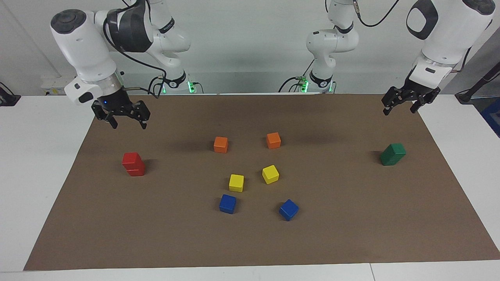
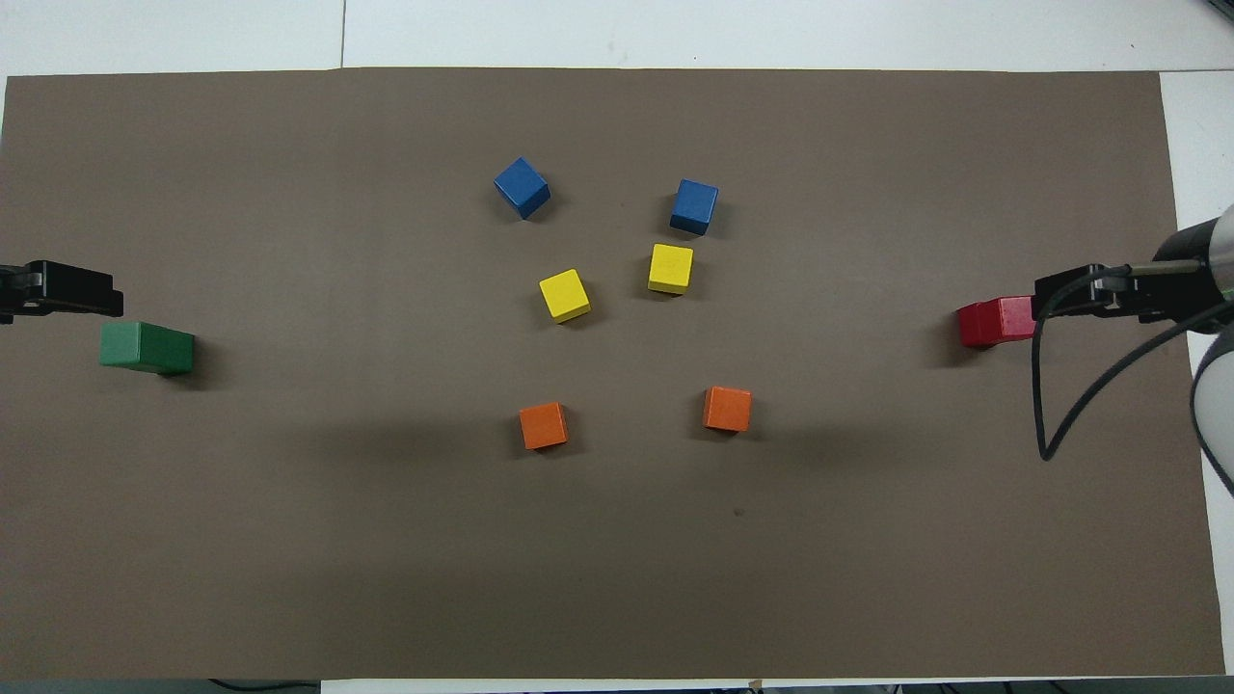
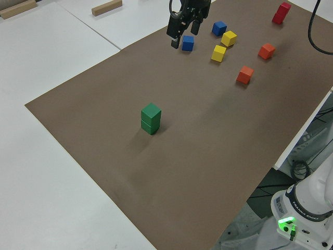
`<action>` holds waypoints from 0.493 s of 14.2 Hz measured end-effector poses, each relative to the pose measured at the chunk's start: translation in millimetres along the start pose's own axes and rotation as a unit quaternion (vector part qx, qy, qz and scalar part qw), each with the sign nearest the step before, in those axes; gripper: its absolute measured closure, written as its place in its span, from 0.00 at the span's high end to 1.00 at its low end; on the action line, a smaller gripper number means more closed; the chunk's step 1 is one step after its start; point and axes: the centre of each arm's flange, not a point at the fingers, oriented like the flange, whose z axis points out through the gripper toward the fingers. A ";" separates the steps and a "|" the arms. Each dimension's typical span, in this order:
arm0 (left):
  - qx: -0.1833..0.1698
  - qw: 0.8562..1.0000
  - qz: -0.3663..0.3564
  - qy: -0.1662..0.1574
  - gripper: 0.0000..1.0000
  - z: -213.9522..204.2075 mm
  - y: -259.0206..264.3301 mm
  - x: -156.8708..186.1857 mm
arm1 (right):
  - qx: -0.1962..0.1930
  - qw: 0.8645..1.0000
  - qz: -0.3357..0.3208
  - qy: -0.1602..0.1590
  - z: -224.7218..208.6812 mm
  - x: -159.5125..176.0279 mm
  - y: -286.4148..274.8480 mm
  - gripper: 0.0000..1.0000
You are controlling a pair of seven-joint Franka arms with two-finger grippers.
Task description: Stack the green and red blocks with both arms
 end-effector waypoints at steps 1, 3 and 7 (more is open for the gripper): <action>0.000 1.000 0.000 0.000 1.00 0.0 0.0 0.0 | 0.000 1.000 -0.003 0.001 -5.3 -3.9 4.0 1.00; 0.000 1.000 0.000 0.000 1.00 0.1 -0.1 0.0 | 0.000 1.000 -0.002 0.011 -13.4 -2.7 9.6 1.00; 0.000 1.000 0.000 0.000 1.00 0.1 -0.2 0.0 | 0.000 1.000 -0.003 0.020 -26.4 11.8 9.6 1.00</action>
